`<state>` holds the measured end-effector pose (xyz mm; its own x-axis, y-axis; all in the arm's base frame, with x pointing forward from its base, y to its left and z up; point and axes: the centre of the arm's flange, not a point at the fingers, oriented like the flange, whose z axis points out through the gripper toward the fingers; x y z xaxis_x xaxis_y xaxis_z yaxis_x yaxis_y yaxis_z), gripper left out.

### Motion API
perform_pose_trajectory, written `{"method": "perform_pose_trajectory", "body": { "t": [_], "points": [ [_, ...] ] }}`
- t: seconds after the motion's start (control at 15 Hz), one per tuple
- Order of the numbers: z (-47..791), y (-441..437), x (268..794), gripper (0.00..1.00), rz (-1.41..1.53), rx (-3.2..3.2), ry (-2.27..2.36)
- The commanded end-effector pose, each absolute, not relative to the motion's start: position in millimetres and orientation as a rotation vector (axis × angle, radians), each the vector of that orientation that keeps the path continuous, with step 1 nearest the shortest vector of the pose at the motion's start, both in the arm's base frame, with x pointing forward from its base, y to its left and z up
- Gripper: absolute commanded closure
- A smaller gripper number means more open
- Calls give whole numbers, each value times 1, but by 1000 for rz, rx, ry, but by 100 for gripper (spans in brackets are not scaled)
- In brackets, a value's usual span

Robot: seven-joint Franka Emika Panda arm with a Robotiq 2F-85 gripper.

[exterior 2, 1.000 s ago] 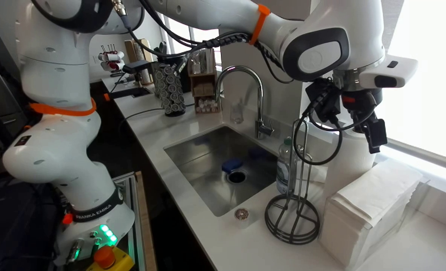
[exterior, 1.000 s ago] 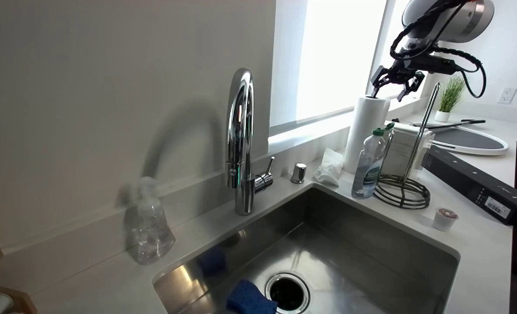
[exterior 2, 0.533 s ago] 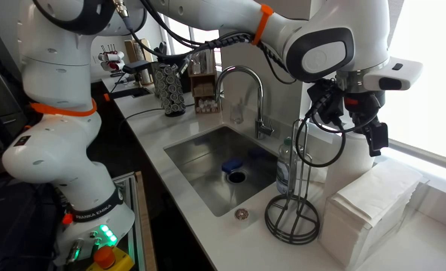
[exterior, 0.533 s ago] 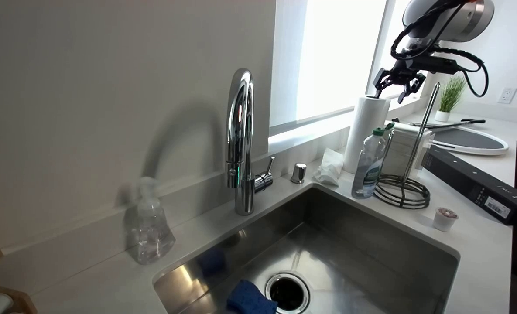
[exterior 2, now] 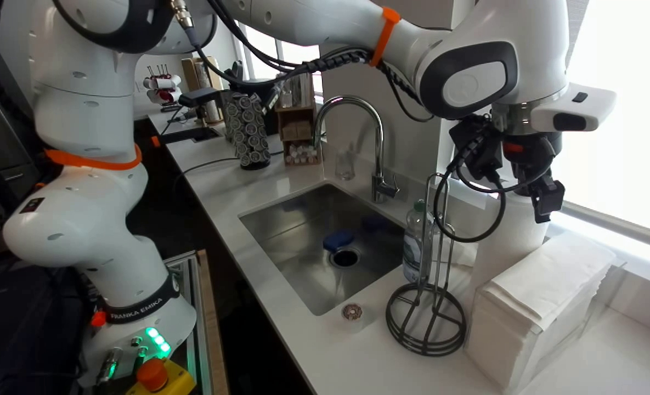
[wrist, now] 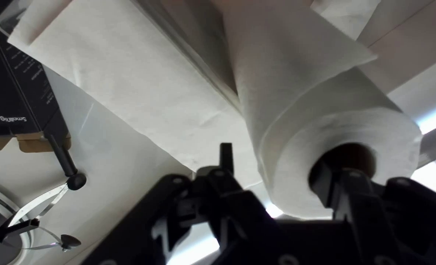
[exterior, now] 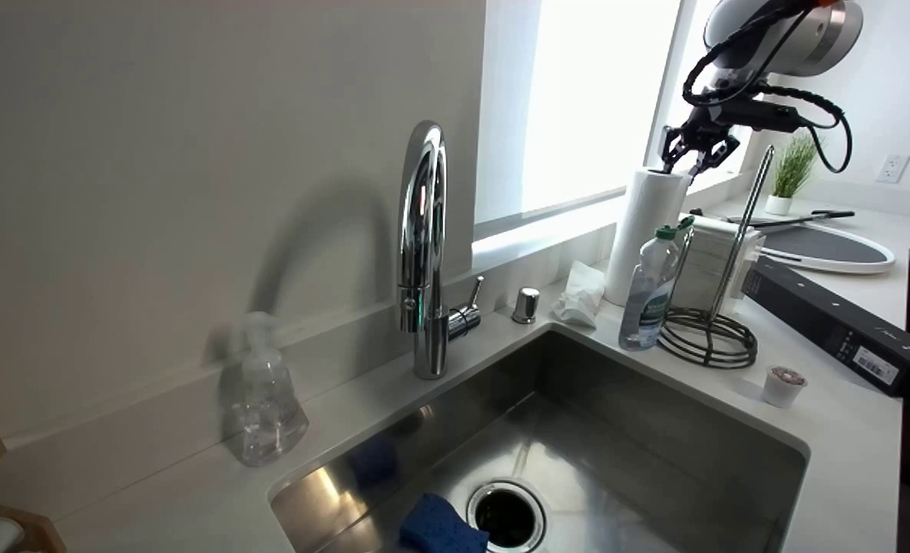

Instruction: Pick up the paper towel roll and place it on the paper towel holder

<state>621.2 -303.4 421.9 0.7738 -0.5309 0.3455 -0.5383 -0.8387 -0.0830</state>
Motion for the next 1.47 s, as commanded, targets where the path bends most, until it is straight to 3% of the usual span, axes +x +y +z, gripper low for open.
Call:
{"method": "perform_pose_trajectory", "body": {
  "t": [0.0,0.2,0.67,1.4],
  "points": [
    [415,-296,631,77,560,2943,-914],
    [431,-286,632,99,543,2912,-929],
    [530,-266,626,96,474,2847,-1019],
    [707,-244,572,96,525,2665,-1054]
  ]
}}
